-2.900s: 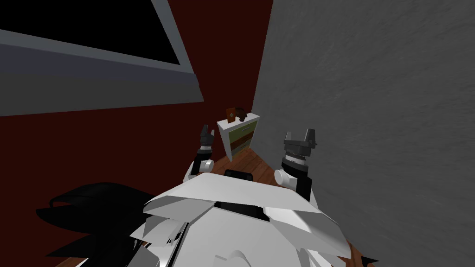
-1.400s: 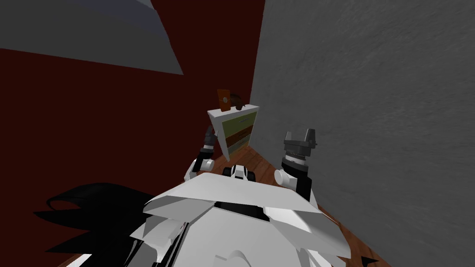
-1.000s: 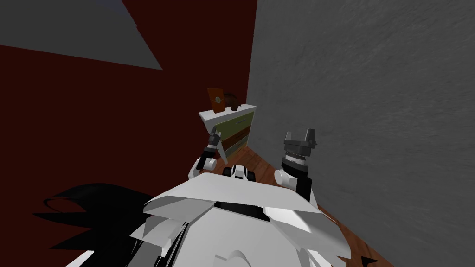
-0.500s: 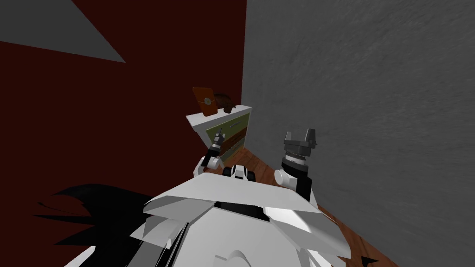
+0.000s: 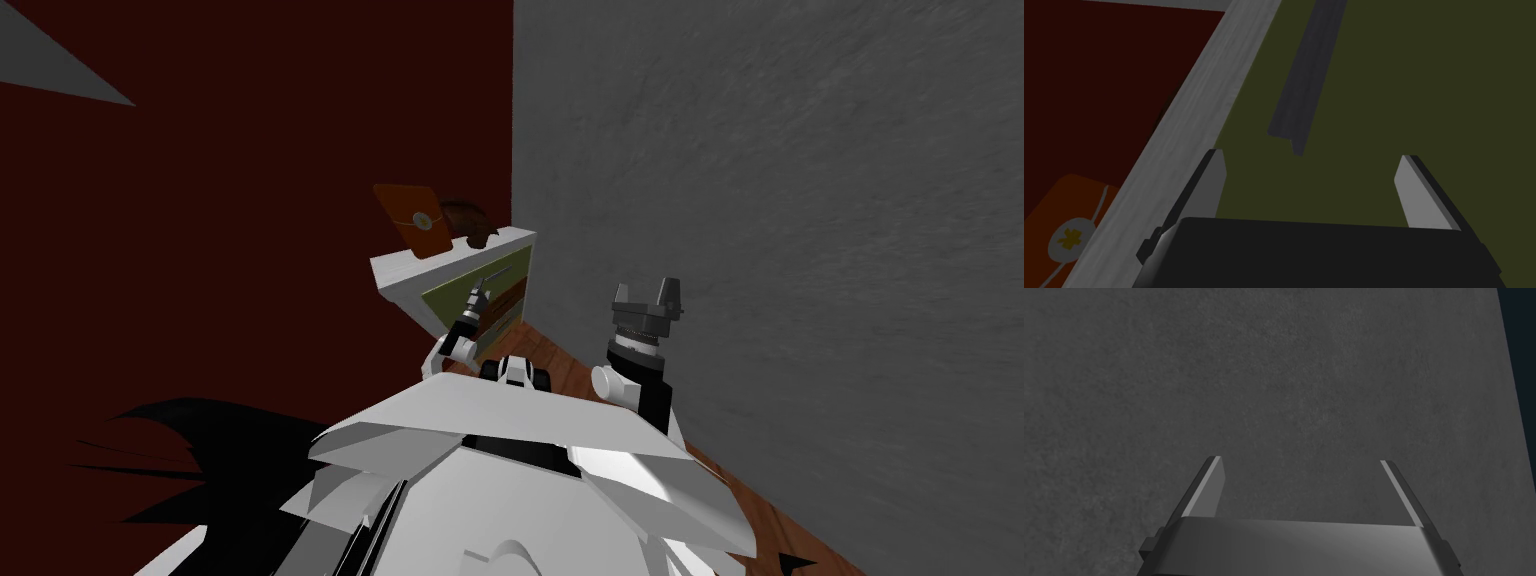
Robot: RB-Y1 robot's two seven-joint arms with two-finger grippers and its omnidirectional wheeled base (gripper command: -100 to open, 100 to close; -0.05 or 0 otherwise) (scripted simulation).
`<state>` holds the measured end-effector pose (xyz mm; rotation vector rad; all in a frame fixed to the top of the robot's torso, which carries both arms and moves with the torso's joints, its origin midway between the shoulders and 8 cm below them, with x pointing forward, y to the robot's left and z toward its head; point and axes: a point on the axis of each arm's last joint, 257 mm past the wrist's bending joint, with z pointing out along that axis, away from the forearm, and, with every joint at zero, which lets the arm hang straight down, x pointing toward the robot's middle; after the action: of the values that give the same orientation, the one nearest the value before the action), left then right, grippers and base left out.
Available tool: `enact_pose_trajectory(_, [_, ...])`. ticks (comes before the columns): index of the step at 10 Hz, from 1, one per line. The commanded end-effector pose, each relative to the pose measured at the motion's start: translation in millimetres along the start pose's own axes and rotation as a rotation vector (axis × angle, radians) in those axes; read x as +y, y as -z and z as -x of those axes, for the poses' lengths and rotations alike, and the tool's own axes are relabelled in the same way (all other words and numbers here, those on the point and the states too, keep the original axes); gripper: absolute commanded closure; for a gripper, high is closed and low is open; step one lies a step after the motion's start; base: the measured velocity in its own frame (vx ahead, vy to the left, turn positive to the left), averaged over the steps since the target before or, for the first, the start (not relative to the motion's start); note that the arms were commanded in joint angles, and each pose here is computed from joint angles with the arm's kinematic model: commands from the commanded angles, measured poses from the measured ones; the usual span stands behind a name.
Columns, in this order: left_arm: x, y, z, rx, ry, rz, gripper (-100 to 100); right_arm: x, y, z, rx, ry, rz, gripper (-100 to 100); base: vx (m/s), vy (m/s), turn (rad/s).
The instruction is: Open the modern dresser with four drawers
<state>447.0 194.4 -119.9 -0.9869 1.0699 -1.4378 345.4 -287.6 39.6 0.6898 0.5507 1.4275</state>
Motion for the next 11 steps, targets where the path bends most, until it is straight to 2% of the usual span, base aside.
enact_pose_trajectory(1, [-3.9, 0.0, -0.3, 0.0, 0.0, 0.001, -100, 0.0, 0.0, 0.0, 0.0, 0.0, 0.0, 0, 0.044, -0.001, 0.0])
enact_pose_trajectory(2, [3.0, 0.0, -0.2, 0.0, 0.001, 0.002, 100, 0.0, 0.0, 0.0, 0.0, 0.0, 0.0, 0, -0.048, 0.003, 0.008])
enact_pose_trajectory(4, [-3.8, 1.7, -2.9, 0.002, 0.0, 0.002, 100, 0.0, -0.1, 0.0, 0.0, 0.0, 0.0, 0, -0.041, -0.06, 0.003])
enact_pose_trajectory(8, [-8.8, 3.0, -5.7, 0.004, 0.0, 0.0, 100, 0.1, -0.1, -0.2, 0.0, -0.001, 0.0, 0, -0.074, -0.159, 0.009])
enact_pose_trajectory(9, [-10.3, 3.6, -5.0, 0.006, 0.002, 0.008, -100, 0.0, -0.1, -0.1, 0.0, 0.0, 0.0, 0, 0.051, 0.091, -0.017])
enact_pose_trajectory(11, [-11.0, 4.1, -4.2, 0.007, 0.004, 0.017, -100, 0.0, 0.0, 0.1, 0.0, 0.0, 0.0, 0, 0.081, 0.143, -0.016])
